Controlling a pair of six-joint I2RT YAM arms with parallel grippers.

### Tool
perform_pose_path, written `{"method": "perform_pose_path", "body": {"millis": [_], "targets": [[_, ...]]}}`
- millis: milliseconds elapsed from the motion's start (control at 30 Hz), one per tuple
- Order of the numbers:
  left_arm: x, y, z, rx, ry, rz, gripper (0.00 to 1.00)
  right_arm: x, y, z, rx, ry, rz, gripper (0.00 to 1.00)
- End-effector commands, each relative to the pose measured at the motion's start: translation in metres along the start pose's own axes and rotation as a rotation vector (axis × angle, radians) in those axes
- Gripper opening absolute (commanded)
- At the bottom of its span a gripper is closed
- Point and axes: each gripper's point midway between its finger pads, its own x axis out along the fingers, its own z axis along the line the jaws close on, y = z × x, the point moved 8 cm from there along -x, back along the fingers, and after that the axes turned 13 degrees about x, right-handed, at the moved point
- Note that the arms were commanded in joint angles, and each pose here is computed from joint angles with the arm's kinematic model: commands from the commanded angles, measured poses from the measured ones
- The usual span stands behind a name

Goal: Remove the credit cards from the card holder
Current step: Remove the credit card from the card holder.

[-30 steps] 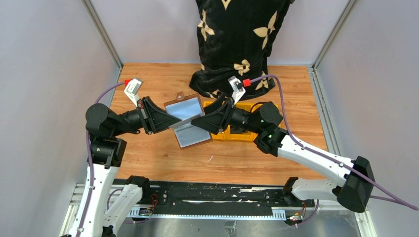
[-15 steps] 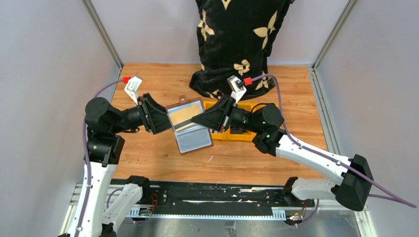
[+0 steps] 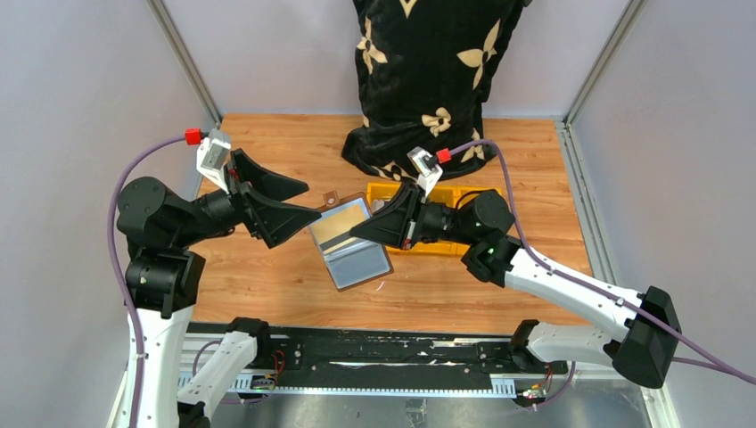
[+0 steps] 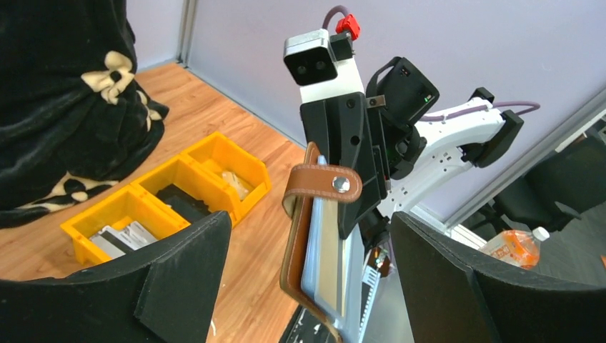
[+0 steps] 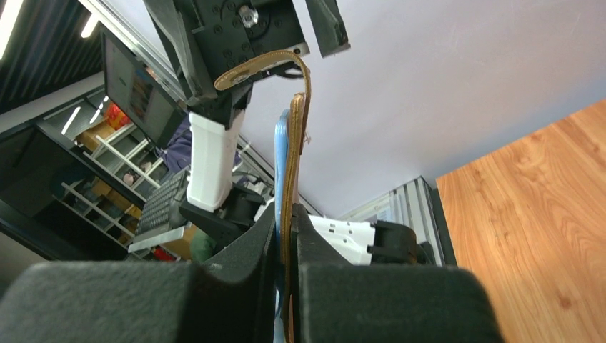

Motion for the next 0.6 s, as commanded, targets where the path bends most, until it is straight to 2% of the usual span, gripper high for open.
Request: {"method": "perform_pose_path", "body": {"millis": [0, 133, 233, 333, 433, 567], "targets": [[0.002, 0.007, -0.001, -0.018, 0.087, 0.039, 0.89, -0.002, -0.001, 0.016, -0.054, -0.033, 0.061, 0.02], [-0.002, 0.03, -0.004, -0.067, 0.199, 0.109, 0.89, 0.004, -0.002, 0.019, -0.058, -0.015, 0.164, 0.0], [-0.008, 0.052, -0.005, -0.111, 0.224, 0.186, 0.88, 0.009, -0.002, 0.018, -0.044, 0.026, 0.267, 0.0], [-0.011, 0.062, -0.006, -0.164, 0.242, 0.207, 0.85, 0.014, -0.002, 0.016, -0.027, 0.048, 0.349, 0.0], [-0.012, 0.062, -0.009, -0.158, 0.246, 0.205, 0.78, 0.019, -0.002, 0.011, -0.014, 0.063, 0.407, 0.0], [-0.012, 0.068, -0.006, -0.185, 0.262, 0.218, 0.59, 0.026, -0.003, 0.007, -0.003, 0.066, 0.45, 0.0]]}}
